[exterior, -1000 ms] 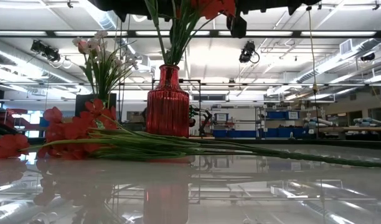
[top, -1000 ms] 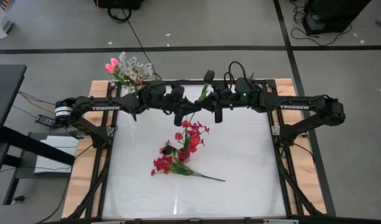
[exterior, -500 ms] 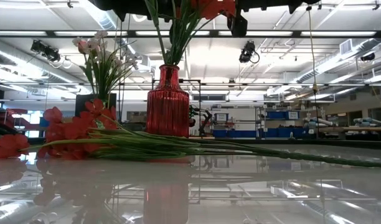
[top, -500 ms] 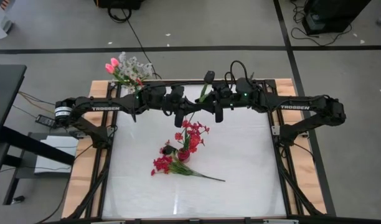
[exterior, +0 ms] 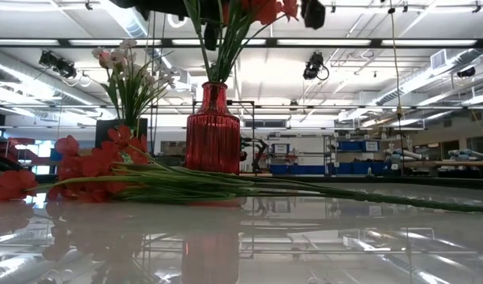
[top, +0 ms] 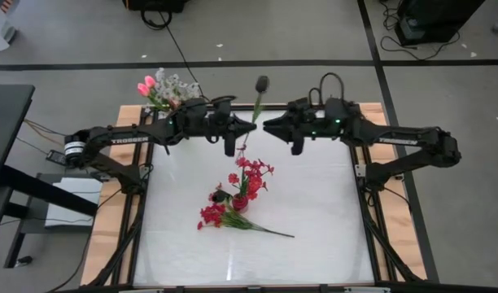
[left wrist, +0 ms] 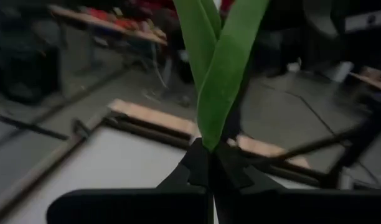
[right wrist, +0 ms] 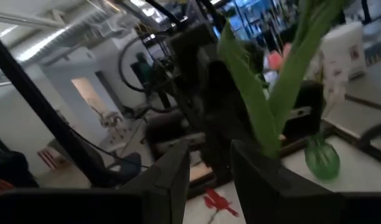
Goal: Sort flowers into vase by color
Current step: Put the black flowers into the red flower vase
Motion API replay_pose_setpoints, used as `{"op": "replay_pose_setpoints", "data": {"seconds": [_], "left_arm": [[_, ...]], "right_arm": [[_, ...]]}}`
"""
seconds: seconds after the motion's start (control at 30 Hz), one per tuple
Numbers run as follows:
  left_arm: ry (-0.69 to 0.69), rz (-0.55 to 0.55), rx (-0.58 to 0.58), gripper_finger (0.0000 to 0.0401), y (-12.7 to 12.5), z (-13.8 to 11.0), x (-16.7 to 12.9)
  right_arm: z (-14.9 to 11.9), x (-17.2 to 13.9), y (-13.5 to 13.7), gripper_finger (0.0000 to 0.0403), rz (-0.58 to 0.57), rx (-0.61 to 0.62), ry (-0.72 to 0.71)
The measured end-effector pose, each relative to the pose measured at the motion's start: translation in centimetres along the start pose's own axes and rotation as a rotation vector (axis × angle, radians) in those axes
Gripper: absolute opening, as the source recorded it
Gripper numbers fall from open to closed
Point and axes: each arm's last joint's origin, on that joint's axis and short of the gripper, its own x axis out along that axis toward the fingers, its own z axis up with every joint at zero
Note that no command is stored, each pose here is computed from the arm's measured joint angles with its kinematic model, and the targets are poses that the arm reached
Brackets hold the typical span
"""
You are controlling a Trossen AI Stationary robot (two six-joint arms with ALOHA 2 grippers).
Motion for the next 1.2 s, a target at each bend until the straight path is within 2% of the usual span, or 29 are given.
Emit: {"op": "replay_pose_setpoints", "data": {"seconds": [0.2, 0.33, 0.5, 0.57, 0.83, 1.0, 1.2], "left_arm": [[0.002, 0.043, 0.058, 0.0004, 0.1, 1.5, -2.6], [0.044, 0.066, 0.09, 0.0004, 0.2, 1.5, -4.2], [0.006, 0.069, 0.009, 0.0004, 0.5, -2.1, -6.4], [-0.083, 0.048, -0.024, 0.0004, 0.5, -3.6, -7.6], [-0.449, -0.2, 0.02, 0.0004, -1.4, -9.3, -10.9], [-0.436, -0.205, 0.006, 0.0004, -2.7, -12.4, -10.8], [-0.469, -0.213, 0.091, 0.0004, -4.4, -12.4, -9.6]], "right_arm": [[1.2, -2.5, 1.0, 0.0126, -0.043, -0.024, -0.019], [1.1, -4.0, 1.6, 0.0126, -0.112, -0.018, 0.005], [1.1, -5.2, 2.7, 0.0126, -0.16, -0.03, -0.005], [0.9, -5.3, 3.0, 0.0126, -0.174, -0.031, -0.004], [0.2, -4.8, 3.5, 0.0125, -0.202, -0.037, 0.009], [0.0, -4.4, 3.3, 0.0125, -0.206, -0.011, 0.012], [-0.2, -4.0, 3.2, 0.0125, -0.213, 0.034, 0.011]]}}
